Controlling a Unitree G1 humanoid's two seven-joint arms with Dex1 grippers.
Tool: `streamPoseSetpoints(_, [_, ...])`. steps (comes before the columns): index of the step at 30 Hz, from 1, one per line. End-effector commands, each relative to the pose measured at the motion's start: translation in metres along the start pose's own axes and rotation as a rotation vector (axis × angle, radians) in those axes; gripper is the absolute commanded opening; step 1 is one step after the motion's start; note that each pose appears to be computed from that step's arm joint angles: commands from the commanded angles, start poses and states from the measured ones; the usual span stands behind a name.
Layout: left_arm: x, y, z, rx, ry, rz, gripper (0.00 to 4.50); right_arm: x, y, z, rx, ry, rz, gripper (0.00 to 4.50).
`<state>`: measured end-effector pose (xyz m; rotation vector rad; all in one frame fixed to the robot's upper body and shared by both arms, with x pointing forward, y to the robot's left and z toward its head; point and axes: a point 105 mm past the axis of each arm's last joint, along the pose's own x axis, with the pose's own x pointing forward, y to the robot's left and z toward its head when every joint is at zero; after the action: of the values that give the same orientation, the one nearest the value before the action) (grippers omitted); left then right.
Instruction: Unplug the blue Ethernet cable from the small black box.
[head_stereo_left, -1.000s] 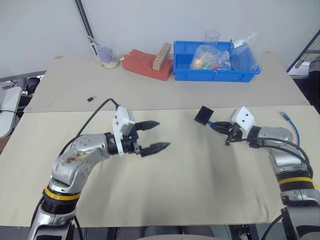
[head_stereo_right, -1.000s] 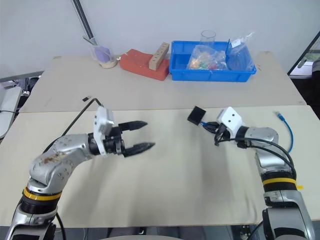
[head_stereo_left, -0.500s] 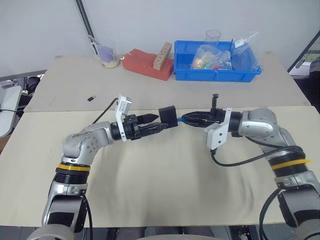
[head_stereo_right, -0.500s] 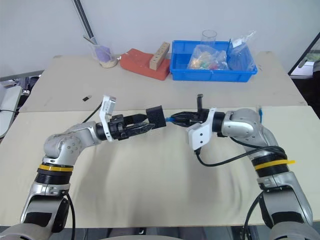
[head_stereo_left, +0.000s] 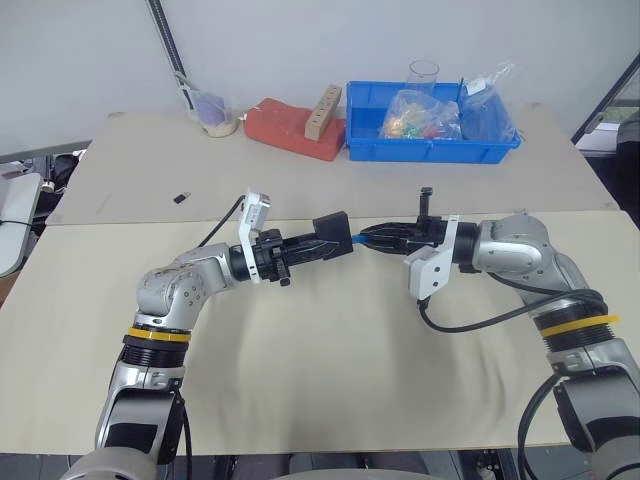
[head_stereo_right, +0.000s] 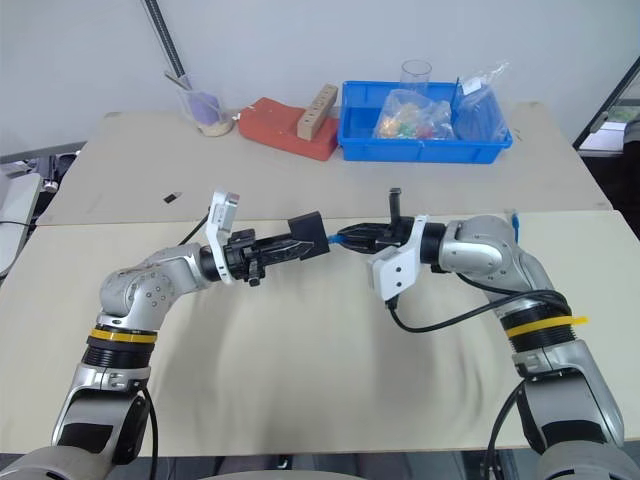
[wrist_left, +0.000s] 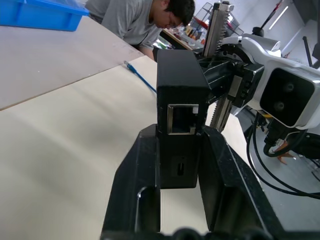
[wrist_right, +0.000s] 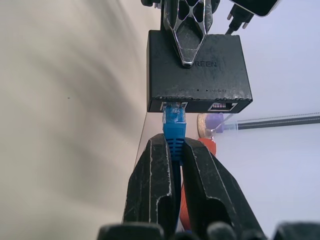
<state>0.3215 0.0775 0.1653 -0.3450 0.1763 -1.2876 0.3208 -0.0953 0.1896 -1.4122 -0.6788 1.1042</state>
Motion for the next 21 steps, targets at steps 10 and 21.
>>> streamPoseSetpoints(10, [0.005, -0.006, 0.014, 0.292, 0.062, -0.035, 0.52, -0.019, -0.025, -0.002, 1.082, -0.051, 0.167, 3.02])
streamPoseSetpoints(21, [0.012, -0.02, 0.015, 0.37, 0.073, -0.097, 0.52, -0.012, -0.031, -0.001, 1.305, -0.063, 0.271, 3.02])
